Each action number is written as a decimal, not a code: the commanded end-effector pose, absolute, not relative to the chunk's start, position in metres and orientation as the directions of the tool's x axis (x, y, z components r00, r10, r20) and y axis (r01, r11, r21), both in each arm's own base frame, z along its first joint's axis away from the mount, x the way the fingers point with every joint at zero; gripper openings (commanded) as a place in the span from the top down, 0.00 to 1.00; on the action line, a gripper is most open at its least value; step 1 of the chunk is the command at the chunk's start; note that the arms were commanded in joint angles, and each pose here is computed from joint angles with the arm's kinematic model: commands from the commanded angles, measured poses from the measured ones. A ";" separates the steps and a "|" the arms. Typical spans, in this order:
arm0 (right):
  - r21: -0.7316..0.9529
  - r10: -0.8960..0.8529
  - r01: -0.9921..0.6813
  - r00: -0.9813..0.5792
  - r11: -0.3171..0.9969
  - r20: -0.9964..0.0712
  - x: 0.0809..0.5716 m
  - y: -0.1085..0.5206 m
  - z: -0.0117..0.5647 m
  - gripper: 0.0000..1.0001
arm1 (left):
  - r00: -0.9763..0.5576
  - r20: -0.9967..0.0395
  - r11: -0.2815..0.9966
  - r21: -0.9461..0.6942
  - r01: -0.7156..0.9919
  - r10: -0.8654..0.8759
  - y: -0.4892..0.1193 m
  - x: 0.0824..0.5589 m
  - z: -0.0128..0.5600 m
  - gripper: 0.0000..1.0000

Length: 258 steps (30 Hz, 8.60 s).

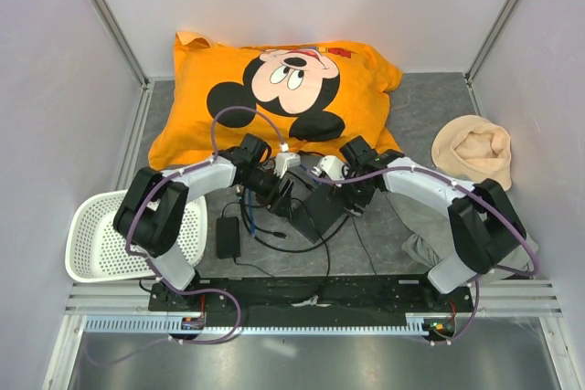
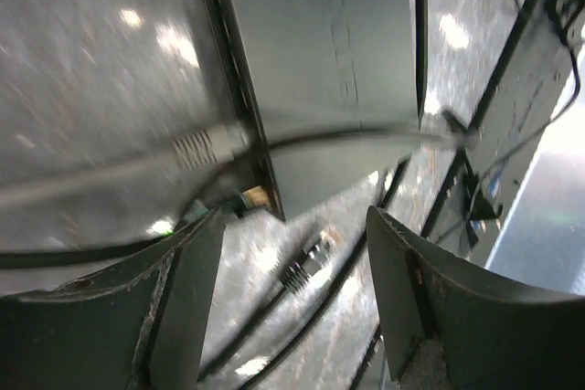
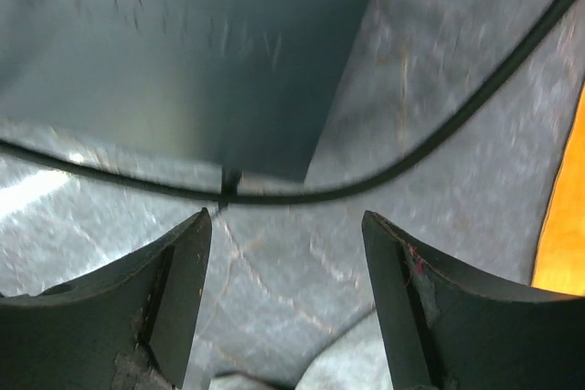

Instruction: Pull the plug from the switch port

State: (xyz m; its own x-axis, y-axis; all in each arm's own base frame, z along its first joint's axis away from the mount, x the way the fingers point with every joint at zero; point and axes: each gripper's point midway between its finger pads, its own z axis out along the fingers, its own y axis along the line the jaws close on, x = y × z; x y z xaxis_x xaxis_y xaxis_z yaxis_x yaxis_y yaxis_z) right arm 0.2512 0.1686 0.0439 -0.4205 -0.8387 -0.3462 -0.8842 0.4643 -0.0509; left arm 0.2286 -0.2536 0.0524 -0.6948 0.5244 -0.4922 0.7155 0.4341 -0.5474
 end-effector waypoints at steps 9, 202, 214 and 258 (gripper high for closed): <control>-0.052 -0.824 -0.882 -0.415 0.468 -0.385 0.299 0.215 0.038 0.25 | -0.703 -0.481 0.386 -0.602 0.699 0.524 -0.252 0.209 0.053 0.29; 0.230 -0.464 -0.653 -0.703 0.721 -0.539 0.337 0.242 0.062 0.34 | -0.682 -0.677 0.536 -0.481 0.694 0.276 -0.223 0.302 0.159 0.33; 0.306 -0.462 -0.661 -0.719 0.686 -0.519 0.353 0.262 0.048 0.36 | -0.693 -0.663 0.547 -0.482 0.685 0.284 -0.220 0.291 0.148 0.33; 0.466 -0.433 -0.781 -0.621 0.417 -0.653 0.377 0.402 0.098 0.51 | -0.527 -0.737 0.400 -0.370 0.839 0.424 -0.232 0.269 0.156 0.33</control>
